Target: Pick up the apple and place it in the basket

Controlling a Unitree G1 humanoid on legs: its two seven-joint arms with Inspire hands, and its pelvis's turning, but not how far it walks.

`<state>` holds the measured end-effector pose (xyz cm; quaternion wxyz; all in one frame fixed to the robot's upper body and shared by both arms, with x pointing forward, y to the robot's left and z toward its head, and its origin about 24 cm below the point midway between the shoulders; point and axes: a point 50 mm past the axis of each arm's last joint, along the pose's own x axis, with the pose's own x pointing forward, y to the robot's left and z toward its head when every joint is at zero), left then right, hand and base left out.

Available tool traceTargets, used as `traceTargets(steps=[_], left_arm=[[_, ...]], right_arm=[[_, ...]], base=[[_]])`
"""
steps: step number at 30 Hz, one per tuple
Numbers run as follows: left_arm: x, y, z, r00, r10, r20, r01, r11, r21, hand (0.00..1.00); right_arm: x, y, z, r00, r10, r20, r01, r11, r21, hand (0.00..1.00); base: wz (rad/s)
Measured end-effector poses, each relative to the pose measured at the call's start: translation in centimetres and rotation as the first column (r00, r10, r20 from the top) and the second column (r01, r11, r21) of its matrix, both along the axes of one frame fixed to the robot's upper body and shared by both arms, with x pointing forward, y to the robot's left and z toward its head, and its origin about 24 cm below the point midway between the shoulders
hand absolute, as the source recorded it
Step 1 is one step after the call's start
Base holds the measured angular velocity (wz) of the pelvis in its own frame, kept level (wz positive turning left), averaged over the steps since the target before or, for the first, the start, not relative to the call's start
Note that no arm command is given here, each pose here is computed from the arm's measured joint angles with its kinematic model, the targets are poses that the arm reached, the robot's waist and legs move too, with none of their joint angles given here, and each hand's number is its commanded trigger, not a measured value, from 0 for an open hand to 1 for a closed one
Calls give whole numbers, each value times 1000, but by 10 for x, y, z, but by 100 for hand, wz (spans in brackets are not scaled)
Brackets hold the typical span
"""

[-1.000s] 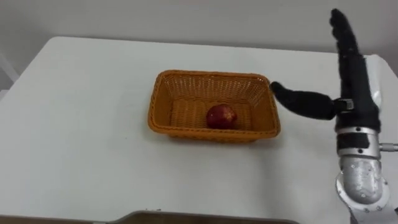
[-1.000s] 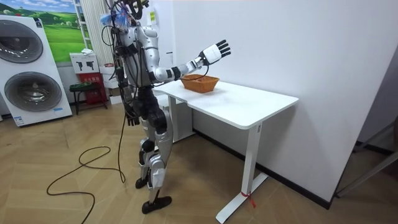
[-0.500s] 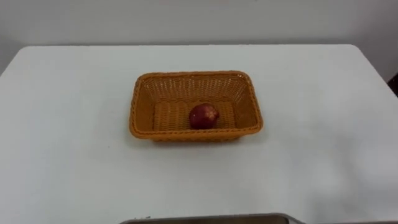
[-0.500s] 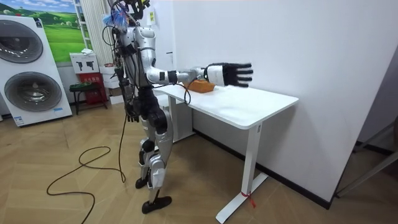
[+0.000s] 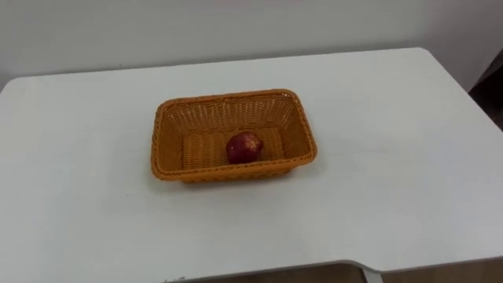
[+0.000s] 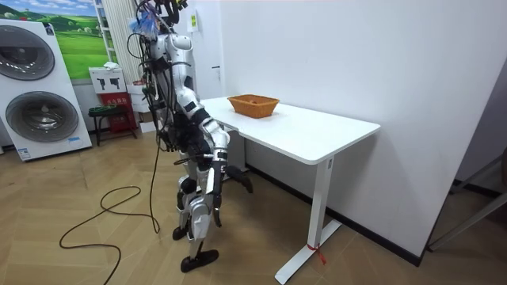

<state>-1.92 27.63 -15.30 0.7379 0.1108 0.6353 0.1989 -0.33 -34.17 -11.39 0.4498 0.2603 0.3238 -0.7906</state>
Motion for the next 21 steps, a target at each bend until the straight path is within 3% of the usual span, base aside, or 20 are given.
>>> traceTargets(steps=[4, 6, 7, 11, 15, 21], left_arm=[[0, -4, -2, 1000, -12, -4, 12, 1000, -14, 0], [-2, -5, -3, 1000, -14, -20, 13, 1000, -21, 0], [-2, -6, -3, 1000, -19, -25, 19, 1000, -25, 0], [7, -9, -5, 999, -38, -14, 37, 998, -42, 0], [11, -19, -9, 993, -105, -48, 102, 993, -62, 0], [15, -25, -10, 992, -117, -48, 114, 991, -71, 0]], right_arm=[[-20, 27, -19, 931, 322, -170, -299, 943, 146, 0], [-17, 38, -27, 806, 557, -199, -510, 825, 243, 0], [-16, 39, -28, 769, 607, -199, -556, 789, 260, 0], [-16, 52, -36, 455, 869, -193, -764, 493, 417, 0], [-1, 64, -42, 212, 967, -141, -835, 254, 487, 0], [22, 80, -47, -43, 996, -77, -856, 4, 517, 0]], base=[[-13], [-14], [-10], [-6], [4], [2]])
